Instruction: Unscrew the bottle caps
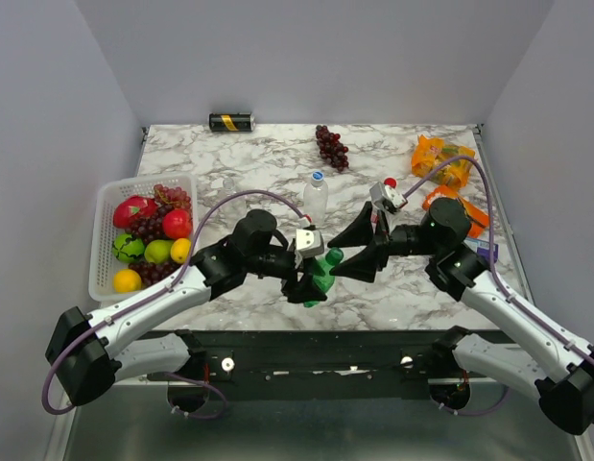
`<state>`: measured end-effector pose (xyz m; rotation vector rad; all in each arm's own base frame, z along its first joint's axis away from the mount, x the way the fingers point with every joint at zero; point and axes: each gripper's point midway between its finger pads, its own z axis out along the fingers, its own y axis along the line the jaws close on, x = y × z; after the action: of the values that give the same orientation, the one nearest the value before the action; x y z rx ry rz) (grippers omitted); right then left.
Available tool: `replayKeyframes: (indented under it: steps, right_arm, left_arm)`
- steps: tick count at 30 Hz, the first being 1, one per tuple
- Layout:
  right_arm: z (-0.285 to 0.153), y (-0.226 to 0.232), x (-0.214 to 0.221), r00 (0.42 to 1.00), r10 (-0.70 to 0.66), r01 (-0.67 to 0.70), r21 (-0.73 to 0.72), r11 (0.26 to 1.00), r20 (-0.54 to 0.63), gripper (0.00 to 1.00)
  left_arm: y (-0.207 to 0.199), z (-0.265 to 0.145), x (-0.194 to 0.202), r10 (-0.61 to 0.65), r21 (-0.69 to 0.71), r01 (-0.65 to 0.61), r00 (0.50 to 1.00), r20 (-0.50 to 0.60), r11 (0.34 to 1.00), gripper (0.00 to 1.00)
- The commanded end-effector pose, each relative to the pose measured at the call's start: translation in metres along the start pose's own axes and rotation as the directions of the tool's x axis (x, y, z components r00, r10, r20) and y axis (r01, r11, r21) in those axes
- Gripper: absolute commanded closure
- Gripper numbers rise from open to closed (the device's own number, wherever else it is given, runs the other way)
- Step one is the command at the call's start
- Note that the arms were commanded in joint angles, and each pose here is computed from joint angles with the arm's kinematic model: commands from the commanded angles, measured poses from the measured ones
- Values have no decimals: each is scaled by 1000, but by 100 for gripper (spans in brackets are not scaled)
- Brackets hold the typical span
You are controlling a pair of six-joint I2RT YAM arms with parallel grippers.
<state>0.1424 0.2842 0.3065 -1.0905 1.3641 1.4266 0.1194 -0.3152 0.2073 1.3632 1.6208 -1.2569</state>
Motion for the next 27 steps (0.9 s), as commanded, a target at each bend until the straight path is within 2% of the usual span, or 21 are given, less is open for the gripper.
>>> replayKeyframes:
  steps: [1, 2, 3, 5, 6, 7, 8, 12, 15, 27]
  right_arm:
    - [-13, -23, -18, 998, 10, -25, 227, 974, 67, 21]
    - [-16, -28, -18, 997, 7, -28, 271, 962, 77, 16]
    - [-25, -42, -21, 994, 12, -51, 378, 924, 105, 14]
    - [-34, -56, -18, 991, 41, -95, 471, 877, 124, 16]
    - [-42, -68, -13, 984, 86, -159, 541, 826, 158, 18]
    - [-43, -70, -11, 980, 99, -178, 551, 815, 170, 19]
    - [-43, -73, -7, 976, 116, -200, 557, 806, 182, 21]
    - [-39, -77, 2, 955, 176, -282, 548, 787, 239, 26]
    - [-32, -78, 6, 950, 204, -303, 538, 787, 237, 30]
    - [-11, -71, 6, 937, 251, -340, 457, 822, 245, 34]
  left_arm:
    - [26, -3, -13, 74, -185, -69, 997, 20, 980, 65]
    - [28, -3, -13, 75, -202, -70, 997, 16, 977, 65]
    - [30, -3, -12, 75, -218, -71, 997, 11, 973, 65]
    - [44, -7, -11, 69, -300, -66, 998, 0, 952, 65]
    - [49, -9, -11, 63, -337, -61, 998, -4, 940, 66]
    - [53, -11, -8, 60, -367, -61, 998, -14, 928, 67]
    - [63, -15, -6, 55, -430, -60, 998, -23, 901, 67]
    - [78, -22, -1, 36, -525, -54, 998, -44, 849, 67]
    - [84, -23, 3, 20, -552, -47, 998, -56, 832, 67]
    - [90, -21, 9, -8, -568, -37, 997, -76, 822, 67]
